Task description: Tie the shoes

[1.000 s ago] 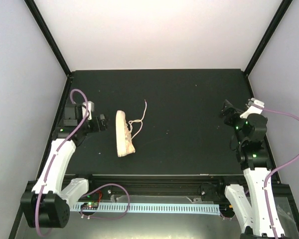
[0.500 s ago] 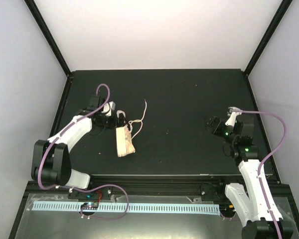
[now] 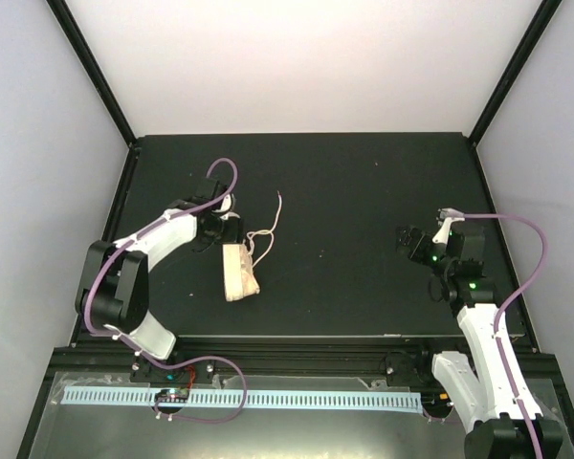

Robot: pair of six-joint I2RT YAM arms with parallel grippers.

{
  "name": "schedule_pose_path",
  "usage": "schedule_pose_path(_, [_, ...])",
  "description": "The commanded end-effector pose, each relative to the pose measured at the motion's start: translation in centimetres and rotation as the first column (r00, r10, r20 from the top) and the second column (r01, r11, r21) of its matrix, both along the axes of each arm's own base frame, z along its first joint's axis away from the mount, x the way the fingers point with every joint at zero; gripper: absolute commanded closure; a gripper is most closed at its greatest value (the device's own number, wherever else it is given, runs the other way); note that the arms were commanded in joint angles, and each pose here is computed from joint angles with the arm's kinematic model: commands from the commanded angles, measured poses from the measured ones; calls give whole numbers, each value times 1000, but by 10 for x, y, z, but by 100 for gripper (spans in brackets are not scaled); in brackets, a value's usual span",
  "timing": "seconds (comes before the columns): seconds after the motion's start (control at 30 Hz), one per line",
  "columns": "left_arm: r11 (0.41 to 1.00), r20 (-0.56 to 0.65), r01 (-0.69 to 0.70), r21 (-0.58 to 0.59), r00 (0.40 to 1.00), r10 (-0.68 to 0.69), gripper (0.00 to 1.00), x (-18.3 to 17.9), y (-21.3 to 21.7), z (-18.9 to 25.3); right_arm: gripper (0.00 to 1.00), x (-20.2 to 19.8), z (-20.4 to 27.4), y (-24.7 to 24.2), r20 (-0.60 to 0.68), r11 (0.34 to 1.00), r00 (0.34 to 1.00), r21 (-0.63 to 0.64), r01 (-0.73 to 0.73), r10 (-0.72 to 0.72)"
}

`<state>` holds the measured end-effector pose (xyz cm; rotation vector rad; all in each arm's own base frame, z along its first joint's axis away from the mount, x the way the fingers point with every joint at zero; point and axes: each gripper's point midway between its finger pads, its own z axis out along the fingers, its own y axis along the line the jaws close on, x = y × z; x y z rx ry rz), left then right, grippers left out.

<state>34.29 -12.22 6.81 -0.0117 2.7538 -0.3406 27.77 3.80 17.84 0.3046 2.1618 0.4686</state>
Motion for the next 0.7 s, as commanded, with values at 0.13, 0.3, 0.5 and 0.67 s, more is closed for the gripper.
schedule_pose_path(0.13, [991,211,-20,135,977,-9,65,9,25,65,0,0,-4,6,-31,999,999,-17,-38,38])
schedule_pose_path(0.3, [968,515,170,183,823,-241,74,-3,6,181,1,4,-10,28,-72,989,986,32,-147,149])
schedule_pose_path(0.5, [889,650,345,301,608,-456,76,-46,-41,268,1,10,1,53,11,960,974,165,-224,226])
schedule_pose_path(0.67, [848,623,467,250,592,-510,77,-64,-101,280,1,11,-7,48,-11,968,984,181,-175,180])
